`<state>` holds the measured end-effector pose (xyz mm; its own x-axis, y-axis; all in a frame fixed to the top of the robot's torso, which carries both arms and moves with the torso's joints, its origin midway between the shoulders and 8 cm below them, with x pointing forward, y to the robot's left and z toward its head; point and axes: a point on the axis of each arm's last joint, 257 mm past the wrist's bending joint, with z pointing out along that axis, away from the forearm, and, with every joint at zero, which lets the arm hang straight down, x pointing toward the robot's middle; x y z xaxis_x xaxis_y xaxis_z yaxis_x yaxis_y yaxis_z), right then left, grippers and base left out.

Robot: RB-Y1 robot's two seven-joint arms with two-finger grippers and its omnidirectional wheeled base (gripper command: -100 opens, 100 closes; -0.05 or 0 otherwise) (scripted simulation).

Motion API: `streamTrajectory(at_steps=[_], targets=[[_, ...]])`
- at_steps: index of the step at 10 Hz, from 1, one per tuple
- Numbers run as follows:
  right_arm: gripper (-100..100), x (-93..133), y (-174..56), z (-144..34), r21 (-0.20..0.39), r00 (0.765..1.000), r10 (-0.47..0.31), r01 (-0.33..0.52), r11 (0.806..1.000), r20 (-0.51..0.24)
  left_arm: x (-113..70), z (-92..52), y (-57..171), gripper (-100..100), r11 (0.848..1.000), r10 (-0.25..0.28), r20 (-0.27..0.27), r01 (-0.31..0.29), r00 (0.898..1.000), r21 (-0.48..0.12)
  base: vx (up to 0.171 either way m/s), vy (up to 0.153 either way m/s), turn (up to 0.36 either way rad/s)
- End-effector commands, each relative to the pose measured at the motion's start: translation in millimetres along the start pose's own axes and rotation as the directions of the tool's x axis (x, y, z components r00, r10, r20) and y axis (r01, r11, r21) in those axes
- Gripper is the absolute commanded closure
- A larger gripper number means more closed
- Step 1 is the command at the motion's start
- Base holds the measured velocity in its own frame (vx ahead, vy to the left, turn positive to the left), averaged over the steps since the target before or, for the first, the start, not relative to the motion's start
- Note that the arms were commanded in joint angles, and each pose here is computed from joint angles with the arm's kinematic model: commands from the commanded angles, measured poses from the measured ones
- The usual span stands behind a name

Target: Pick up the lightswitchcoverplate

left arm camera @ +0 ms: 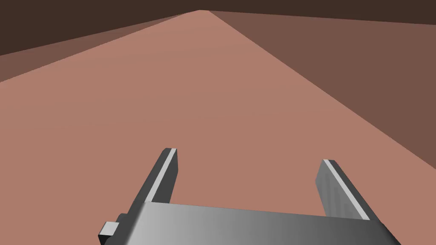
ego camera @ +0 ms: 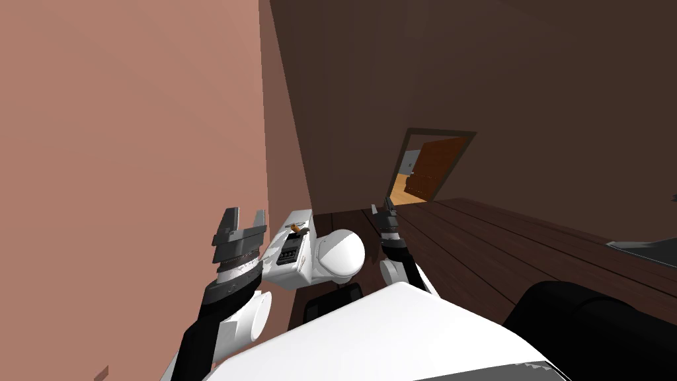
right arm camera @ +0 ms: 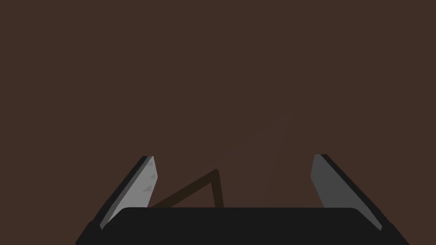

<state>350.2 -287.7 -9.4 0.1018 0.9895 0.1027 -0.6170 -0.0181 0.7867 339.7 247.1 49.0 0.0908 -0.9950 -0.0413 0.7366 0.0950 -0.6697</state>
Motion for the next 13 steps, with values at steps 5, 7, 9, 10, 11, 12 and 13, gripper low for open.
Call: streamTrajectory(at_steps=[5, 7, 9, 10, 11, 12, 13], targets=[[0, 0, 0, 0.0, 0.000, 1.000, 0.000, 0.000, 1.000, 0.000, 12.1, 3.9, 35, -100, 0.993, -0.007, -0.077, -0.002, 0.997, -0.116, 0.007, 0.018, -0.010], [0, 0, 0, 0.0, 0.000, 1.000, 0.000, 0.000, 1.000, 0.000, 13.7, 4.8, 44, -100, 0.989, -0.013, -0.083, 0.001, 0.996, -0.147, 0.006, 0.025, -0.010], [0, 0, 0, 0.0, 0.000, 1.000, 0.000, 0.000, 1.000, 0.000, 16.8, 7.1, 58, -100, 0.980, -0.028, -0.090, 0.009, 0.996, -0.197, 0.007, 0.020, -0.012], [0, 0, 0, 0.0, 0.000, 1.000, 0.000, 0.000, 1.000, 0.000, 16.9, 6.4, 62, -100, 0.978, -0.028, -0.090, 0.008, 0.996, -0.210, 0.007, 0.020, -0.008], [0, 0, 0, 0.0, 0.000, 1.000, 0.000, 0.000, 1.000, 0.000, 18.5, 7.3, 70, -100, 0.971, -0.036, -0.093, 0.013, 0.995, -0.240, 0.007, 0.022, -0.009], [0, 0, 0, 0.0, 0.000, 1.000, 0.000, 0.000, 1.000, 0.000, 18.5, 7.0, 71, -100, 0.970, -0.036, -0.093, 0.012, 0.995, -0.244, 0.006, 0.016, -0.008], [0, 0, 0, 0.0, 0.000, 1.000, 0.000, 0.000, 1.000, 0.000, 20.2, 7.8, 80, -100, 0.962, -0.045, -0.094, 0.018, 0.995, -0.273, 0.007, 0.017, -0.008]])
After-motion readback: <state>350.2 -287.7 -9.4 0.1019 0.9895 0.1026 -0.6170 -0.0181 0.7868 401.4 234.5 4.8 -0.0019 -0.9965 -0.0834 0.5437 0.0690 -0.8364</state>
